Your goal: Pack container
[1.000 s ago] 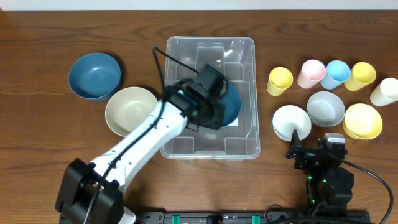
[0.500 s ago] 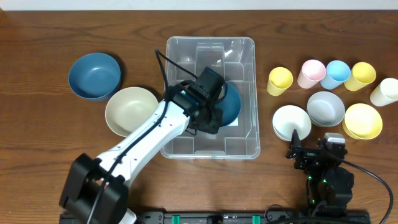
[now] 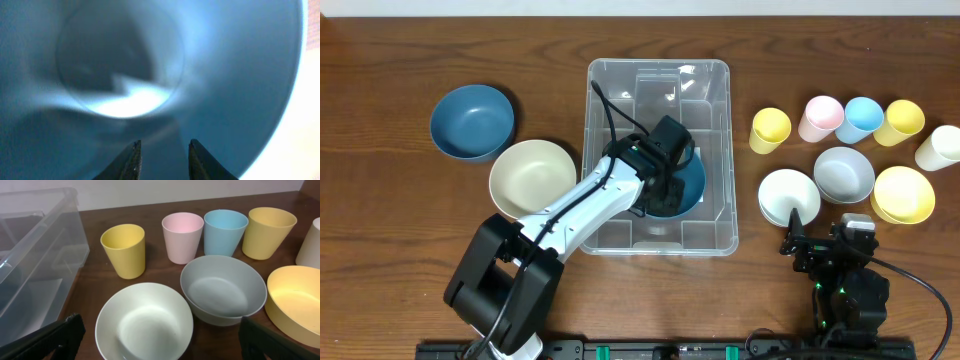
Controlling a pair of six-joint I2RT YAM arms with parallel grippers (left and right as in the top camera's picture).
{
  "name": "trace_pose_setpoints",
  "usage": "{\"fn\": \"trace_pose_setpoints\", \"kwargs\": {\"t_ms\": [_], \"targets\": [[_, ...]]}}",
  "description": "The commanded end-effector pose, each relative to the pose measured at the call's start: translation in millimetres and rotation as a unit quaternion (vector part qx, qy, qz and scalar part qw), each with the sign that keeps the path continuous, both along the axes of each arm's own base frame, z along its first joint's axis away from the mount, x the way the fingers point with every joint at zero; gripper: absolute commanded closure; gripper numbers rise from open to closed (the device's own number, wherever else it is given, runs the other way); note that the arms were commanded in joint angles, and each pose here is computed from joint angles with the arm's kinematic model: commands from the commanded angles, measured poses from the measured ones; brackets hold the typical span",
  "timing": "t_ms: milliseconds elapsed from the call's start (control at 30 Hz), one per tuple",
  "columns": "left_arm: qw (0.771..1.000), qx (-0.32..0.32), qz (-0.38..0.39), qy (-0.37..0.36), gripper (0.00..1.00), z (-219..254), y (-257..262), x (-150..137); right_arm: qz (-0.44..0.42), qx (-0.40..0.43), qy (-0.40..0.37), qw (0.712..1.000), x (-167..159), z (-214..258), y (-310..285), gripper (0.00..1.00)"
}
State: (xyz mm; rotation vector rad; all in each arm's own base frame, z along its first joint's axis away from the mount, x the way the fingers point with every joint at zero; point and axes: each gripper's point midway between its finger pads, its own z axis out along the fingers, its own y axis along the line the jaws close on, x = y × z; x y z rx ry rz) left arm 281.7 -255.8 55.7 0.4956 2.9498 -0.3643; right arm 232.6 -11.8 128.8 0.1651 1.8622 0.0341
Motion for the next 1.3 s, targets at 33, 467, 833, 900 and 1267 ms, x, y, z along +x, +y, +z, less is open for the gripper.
{"fn": "trace_pose_setpoints", "kwargs": {"t_ms": [33, 467, 833, 900, 1267], "targets": [[0.999, 0.021, 0.010, -0.026, 0.67, -3, 9, 13, -0.009, 0.004, -0.002, 1.000, 0, 0, -3, 0.01], [0.998, -0.010, 0.010, -0.053, 0.70, 72, 18, -2, -0.009, 0.004, -0.002, 1.000, 0, 0, -3, 0.01], [1.000, 0.015, -0.001, 0.002, 0.69, 56, 22, -40, -0.009, 0.004, -0.002, 1.000, 0, 0, -3, 0.01], [1.000, 0.024, -0.012, 0.012, 0.69, 48, 18, -48, -0.009, 0.004, -0.002, 1.000, 0, 0, -3, 0.01], [0.996, 0.055, -0.046, 0.045, 0.69, 15, -1, -68, -0.009, 0.004, -0.002, 1.000, 0, 0, -3, 0.01]]}}
